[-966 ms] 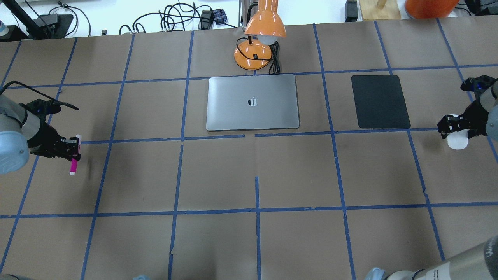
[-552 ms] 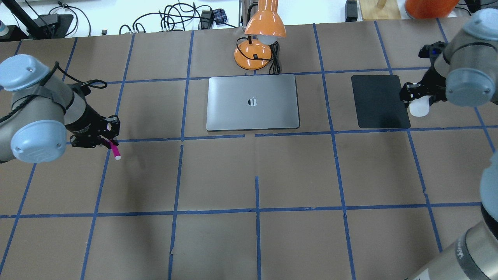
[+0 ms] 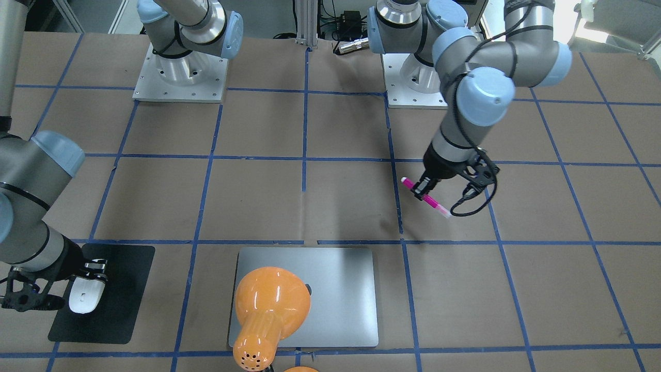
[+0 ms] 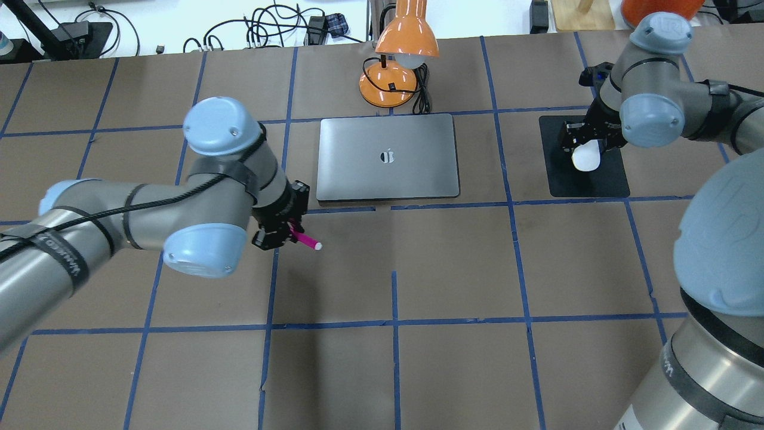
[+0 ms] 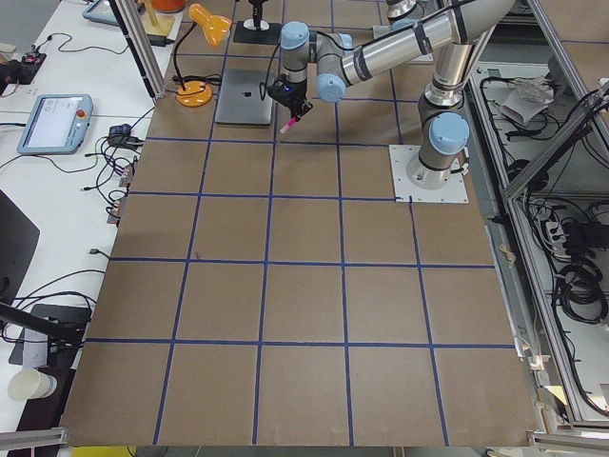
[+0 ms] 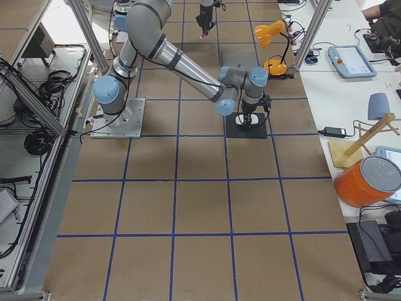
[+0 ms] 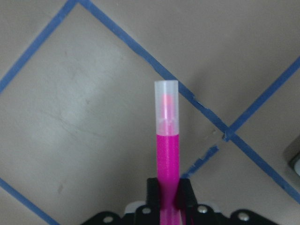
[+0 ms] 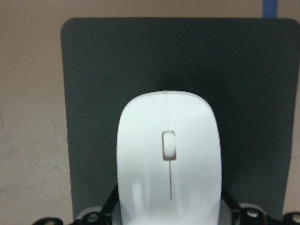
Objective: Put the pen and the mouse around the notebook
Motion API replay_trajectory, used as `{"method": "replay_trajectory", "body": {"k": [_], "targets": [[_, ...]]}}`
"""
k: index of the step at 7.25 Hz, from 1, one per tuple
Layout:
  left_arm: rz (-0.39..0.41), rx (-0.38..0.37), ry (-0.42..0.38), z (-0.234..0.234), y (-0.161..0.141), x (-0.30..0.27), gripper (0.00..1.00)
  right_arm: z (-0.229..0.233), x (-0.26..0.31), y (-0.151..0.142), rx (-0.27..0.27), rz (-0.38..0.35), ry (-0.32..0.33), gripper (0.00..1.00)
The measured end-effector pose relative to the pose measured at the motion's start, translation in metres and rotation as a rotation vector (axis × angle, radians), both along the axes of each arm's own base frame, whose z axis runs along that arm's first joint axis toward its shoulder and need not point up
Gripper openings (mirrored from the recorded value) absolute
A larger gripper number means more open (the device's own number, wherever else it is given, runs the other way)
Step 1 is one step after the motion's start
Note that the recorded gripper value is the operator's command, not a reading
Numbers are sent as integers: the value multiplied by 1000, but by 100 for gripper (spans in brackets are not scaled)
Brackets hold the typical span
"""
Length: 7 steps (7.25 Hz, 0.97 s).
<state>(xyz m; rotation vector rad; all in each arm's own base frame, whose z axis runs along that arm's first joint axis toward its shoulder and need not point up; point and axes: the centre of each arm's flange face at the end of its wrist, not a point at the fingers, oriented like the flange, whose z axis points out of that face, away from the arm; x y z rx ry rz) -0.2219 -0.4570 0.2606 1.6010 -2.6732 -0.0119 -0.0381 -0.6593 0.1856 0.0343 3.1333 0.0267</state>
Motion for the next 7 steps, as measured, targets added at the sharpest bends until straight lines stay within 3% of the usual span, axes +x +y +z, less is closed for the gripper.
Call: {"method": "replay_trajectory", "body": {"k": [2, 5, 7], "targets": [[184, -31, 27, -20, 12, -59, 0, -7, 2, 1, 15, 10, -3, 100], [337, 7, 42, -51, 7, -112, 0, 15, 5, 0, -3, 14, 3, 100], [367, 37, 26, -75, 8, -139, 0, 74, 29, 6, -17, 38, 5, 100]]}}
